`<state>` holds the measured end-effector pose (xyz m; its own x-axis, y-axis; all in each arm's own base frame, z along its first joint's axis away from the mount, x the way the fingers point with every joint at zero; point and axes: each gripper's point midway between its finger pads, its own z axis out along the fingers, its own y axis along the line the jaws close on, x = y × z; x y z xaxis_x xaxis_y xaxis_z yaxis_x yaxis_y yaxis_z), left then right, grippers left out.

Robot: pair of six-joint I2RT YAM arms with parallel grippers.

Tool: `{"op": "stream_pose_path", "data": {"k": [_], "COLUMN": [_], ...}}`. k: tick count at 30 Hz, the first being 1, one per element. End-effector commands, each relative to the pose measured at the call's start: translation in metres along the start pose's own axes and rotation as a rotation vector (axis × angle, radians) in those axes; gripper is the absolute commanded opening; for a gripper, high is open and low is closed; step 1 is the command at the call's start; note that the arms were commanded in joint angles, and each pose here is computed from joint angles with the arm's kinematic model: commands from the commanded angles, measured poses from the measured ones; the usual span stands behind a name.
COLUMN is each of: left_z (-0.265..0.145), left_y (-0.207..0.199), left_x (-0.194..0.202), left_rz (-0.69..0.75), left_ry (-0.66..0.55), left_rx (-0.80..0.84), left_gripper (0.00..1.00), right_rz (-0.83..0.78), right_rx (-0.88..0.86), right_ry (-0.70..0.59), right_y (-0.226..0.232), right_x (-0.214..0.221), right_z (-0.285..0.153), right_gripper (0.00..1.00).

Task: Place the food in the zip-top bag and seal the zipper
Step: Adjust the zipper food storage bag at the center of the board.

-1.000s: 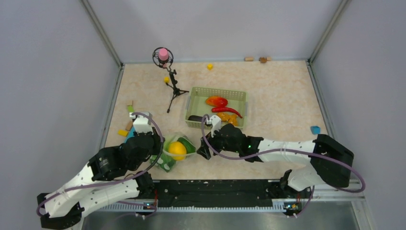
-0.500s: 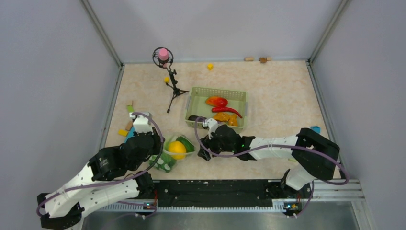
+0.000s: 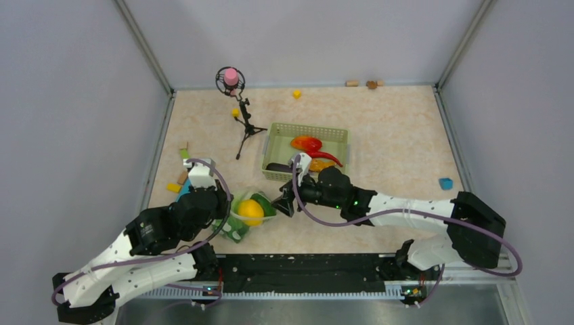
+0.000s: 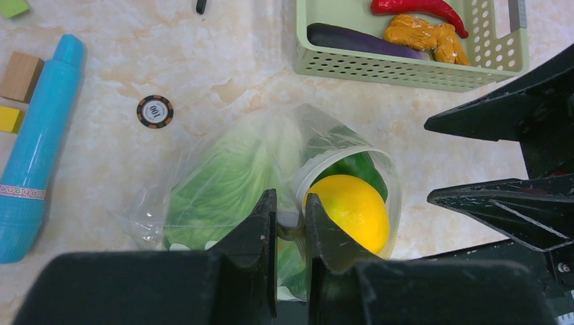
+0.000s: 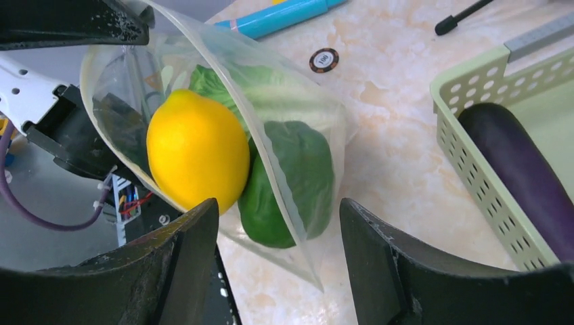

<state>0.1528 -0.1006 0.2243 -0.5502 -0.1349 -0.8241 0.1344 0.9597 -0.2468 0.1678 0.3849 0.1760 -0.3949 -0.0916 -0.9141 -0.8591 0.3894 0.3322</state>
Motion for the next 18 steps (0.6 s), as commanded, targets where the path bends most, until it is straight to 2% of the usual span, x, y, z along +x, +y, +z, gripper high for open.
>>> {"op": "stream_pose_path", "data": {"k": [1,7,18], "left_z": [0.000,0.000,0.000], "left_y": [-0.011,-0.011,-0.012], "left_x": [-0.014,-0.015,-0.015], "left_rz": [-0.030,-0.031,-0.030], "left_ry": [-0.055,-0.056,-0.055], "left_rx": [0.039,0.040,0.043], "left_gripper": [0.00,0.00,0.00], "right_rz": [-0.054,-0.037,0.012], "right_rx": [-0.039,-0.005,0.195], "right_ry": [-0.068,-0.007,0.064], "right_y": [0.005,-0.007,-0.047], "right_x": [-0.030,-0.010,0.028], "right_z": [0.018,0.036,0.028], "right_gripper": [0.65,0.64,0.63]}}
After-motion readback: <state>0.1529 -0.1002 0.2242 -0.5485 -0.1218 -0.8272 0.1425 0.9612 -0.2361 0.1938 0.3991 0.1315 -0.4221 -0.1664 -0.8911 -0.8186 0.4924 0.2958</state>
